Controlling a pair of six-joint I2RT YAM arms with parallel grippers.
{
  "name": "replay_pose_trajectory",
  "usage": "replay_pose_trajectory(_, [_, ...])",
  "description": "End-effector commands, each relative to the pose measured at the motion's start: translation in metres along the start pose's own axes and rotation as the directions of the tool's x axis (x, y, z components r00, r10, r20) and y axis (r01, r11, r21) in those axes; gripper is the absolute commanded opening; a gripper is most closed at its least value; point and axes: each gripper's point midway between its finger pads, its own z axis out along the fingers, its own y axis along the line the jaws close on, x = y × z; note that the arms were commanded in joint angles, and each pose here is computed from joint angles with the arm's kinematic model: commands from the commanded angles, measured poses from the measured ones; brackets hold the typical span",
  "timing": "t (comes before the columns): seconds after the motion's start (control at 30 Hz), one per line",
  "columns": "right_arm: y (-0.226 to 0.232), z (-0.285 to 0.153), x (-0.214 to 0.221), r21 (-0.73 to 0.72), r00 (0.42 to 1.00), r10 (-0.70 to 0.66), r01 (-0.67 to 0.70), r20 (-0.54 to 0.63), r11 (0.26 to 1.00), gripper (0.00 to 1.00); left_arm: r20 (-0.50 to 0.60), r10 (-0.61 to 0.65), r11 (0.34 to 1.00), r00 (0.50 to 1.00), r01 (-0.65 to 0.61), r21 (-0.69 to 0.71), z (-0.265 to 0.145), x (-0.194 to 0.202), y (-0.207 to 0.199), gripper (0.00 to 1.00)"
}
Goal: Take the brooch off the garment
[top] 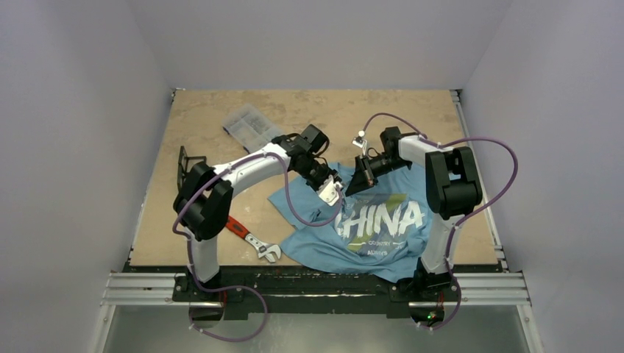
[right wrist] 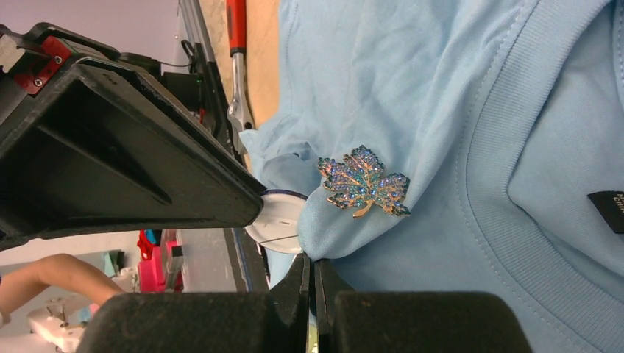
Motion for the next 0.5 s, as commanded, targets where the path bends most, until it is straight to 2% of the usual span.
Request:
replay_pose_trajectory(0.0, [0.019, -0.004, -0.011, -0.040, 0.997, -0.073, 0.073, 0.012, 0.997, 0.00, 0.023, 0.041, 0.998, 0.999, -0.040, -0.038, -0.001, -0.010, 0.021, 0.18])
replay_pose_trajectory(0.2, [0.020, -0.005, -0.012, -0.045, 0.997, -0.081, 0.082, 0.009, 0.996, 0.04, 0.042, 0.039, 0.999, 0.998, -0.037, -0.037, 0.001, -0.015, 0.021, 0.00])
replay_pose_trajectory(0.3, [0.020, -0.006, -0.012, -0.045, 0.996, -0.086, 0.087, 0.007, 0.995, 0.09, 0.059, 0.019, 0.999, 0.998, -0.017, -0.030, 0.002, -0.018, 0.019, 0.00])
replay_pose_trajectory(0.47, [0.021, -0.007, -0.013, -0.038, 0.995, -0.104, 0.104, 0.008, 0.994, 0.07, 0.085, -0.073, 0.994, 0.994, 0.065, 0.089, -0.003, -0.027, 0.009, 0.00])
